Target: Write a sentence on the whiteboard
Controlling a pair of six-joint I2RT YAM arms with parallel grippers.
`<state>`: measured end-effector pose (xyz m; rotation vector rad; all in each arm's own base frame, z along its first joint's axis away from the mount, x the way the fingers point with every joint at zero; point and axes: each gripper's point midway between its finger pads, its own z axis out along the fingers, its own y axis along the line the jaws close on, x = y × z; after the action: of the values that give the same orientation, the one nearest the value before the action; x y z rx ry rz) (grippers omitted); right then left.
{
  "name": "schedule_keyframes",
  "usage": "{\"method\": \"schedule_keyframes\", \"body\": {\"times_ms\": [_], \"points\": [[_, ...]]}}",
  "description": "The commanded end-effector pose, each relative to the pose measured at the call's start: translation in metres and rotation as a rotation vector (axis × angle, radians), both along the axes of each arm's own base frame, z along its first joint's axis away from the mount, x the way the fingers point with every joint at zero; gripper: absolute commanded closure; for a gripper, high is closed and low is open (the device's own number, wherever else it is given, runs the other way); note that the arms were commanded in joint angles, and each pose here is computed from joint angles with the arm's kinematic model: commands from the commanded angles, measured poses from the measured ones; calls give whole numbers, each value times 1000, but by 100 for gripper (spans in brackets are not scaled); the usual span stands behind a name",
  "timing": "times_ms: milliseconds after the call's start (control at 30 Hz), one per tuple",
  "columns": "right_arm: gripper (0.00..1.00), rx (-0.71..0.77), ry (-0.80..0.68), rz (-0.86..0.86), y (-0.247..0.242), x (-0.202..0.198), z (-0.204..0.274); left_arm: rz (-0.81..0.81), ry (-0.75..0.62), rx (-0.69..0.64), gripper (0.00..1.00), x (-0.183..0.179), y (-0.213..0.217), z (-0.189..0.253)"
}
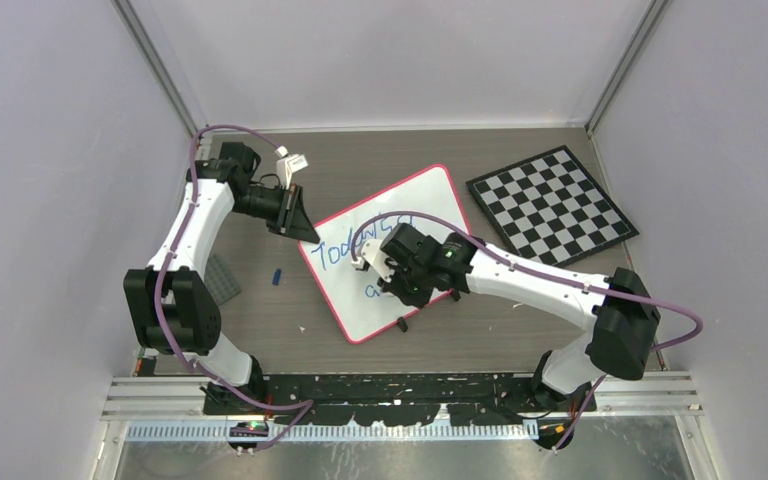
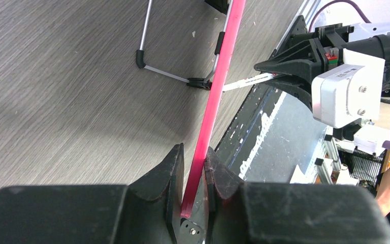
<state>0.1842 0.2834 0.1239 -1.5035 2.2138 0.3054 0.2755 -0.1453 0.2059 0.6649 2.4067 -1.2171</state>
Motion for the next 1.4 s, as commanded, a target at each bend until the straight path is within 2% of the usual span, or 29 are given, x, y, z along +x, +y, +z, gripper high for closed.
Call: {"method": "schedule_keyframes", "body": {"times_ms": [0, 333, 633, 767, 967, 1367], "points": [[100, 9, -26, -27, -3, 6, -2, 10, -8, 48, 100, 4, 4, -3], [100, 13, 33, 21, 14, -11, -15, 10, -10, 53, 100, 3, 5, -4], [100, 102, 50, 58, 39, -15, 20, 12, -7, 55, 100, 3, 5, -4], [100, 152, 41, 52, 33, -18, 39, 10, -8, 51, 100, 4, 5, -4], [100, 158, -23, -30, 11, 3, 49, 10, -11, 51, 100, 4, 5, -3], [100, 123, 12, -62, 9, 11, 34, 12, -12, 47, 100, 5, 4, -2]]}}
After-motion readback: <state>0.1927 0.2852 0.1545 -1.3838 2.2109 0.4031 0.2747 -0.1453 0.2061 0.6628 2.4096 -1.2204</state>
